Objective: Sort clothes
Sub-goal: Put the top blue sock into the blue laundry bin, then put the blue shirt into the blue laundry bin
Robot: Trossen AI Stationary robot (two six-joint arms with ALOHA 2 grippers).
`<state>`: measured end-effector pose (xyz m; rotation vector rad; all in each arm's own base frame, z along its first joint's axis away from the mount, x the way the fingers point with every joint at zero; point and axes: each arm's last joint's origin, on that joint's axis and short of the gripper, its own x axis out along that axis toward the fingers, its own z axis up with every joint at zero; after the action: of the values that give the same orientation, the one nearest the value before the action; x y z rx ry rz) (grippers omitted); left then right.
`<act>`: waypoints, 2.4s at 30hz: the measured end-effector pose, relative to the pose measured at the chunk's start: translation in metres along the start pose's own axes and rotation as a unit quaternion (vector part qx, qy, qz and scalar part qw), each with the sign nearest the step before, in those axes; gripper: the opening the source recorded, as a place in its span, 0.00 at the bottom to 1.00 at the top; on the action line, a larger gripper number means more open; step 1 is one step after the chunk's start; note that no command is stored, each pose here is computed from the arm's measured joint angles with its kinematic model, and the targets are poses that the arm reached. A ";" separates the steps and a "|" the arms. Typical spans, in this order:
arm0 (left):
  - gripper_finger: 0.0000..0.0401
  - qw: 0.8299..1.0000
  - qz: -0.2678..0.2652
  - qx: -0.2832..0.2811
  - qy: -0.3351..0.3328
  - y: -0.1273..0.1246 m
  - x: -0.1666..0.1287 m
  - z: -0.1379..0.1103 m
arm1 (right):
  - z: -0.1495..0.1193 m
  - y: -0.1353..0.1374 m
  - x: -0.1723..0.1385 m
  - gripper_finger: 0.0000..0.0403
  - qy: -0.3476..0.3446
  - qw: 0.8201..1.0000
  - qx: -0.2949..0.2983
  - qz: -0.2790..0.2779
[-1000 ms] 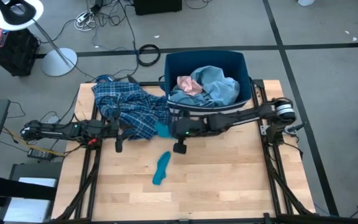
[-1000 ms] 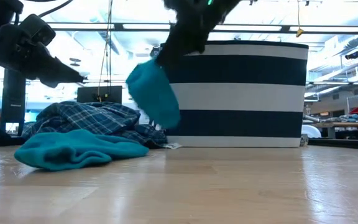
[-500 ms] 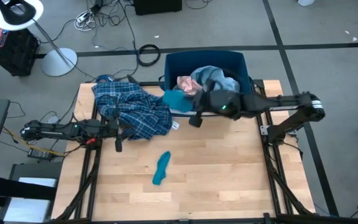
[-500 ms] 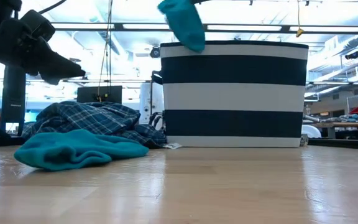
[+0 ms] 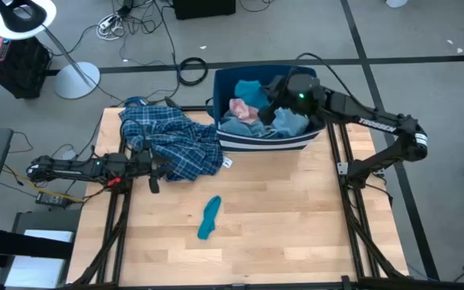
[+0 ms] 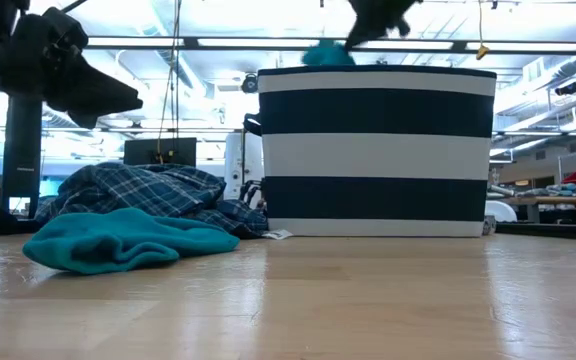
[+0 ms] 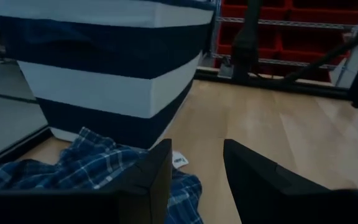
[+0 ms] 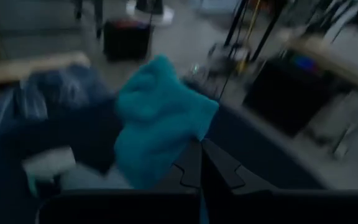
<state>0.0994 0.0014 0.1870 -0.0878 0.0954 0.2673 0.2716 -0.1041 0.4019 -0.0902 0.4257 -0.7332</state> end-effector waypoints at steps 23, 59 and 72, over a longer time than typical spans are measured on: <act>0.38 0.971 0.114 0.026 0.208 -0.004 0.001 0.084 | -0.034 -0.012 0.027 0.55 0.153 0.983 0.059 0.088; 0.38 0.852 0.155 -0.047 0.498 0.094 0.121 0.031 | -0.112 0.099 -0.113 0.56 0.024 0.964 0.086 0.249; 0.02 0.848 0.145 -0.068 0.505 0.093 0.136 0.017 | -0.126 0.108 -0.113 0.54 0.055 0.972 0.065 0.220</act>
<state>0.2069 0.1278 0.1824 -0.3536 1.1550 0.5117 0.2135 0.0595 0.3018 0.1669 0.4816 -0.3264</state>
